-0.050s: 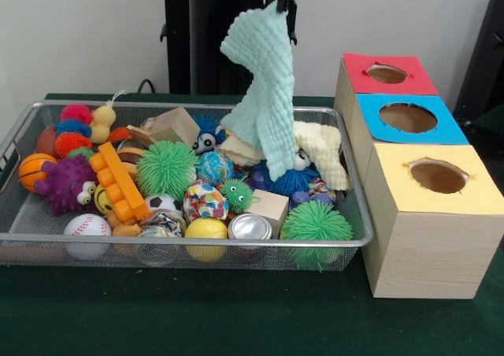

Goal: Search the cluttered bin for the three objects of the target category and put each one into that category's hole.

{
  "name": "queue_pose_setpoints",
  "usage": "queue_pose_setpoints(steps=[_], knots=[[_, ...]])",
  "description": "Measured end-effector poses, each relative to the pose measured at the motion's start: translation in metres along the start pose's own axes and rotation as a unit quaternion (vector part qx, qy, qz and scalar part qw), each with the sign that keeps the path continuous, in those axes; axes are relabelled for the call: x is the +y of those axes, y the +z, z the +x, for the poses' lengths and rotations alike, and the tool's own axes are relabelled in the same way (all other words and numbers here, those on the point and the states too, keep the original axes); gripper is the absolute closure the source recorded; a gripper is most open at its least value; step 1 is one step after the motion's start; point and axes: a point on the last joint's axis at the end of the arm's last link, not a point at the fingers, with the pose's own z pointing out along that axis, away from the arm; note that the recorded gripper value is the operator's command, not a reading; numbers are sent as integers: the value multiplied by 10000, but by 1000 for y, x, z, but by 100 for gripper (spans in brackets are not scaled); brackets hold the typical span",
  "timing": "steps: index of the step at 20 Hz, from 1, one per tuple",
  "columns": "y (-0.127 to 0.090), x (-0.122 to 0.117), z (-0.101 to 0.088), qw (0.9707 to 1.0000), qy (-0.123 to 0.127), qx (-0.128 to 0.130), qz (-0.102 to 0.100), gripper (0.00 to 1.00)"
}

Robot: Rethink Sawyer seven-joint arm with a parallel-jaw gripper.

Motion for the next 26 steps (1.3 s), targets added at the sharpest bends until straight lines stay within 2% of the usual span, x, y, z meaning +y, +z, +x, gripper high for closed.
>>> queue_pose_setpoints(steps=[7,10,23,24,26], knots=[[19,12,4,9998,-137,-133,29,100],[26,15,10,9998,-185,-62,76,100],[33,8,15,9998,-115,25,179,100],[33,6,15,9998,-99,29,179,0],[33,4,14,9998,-71,32,177,0]])
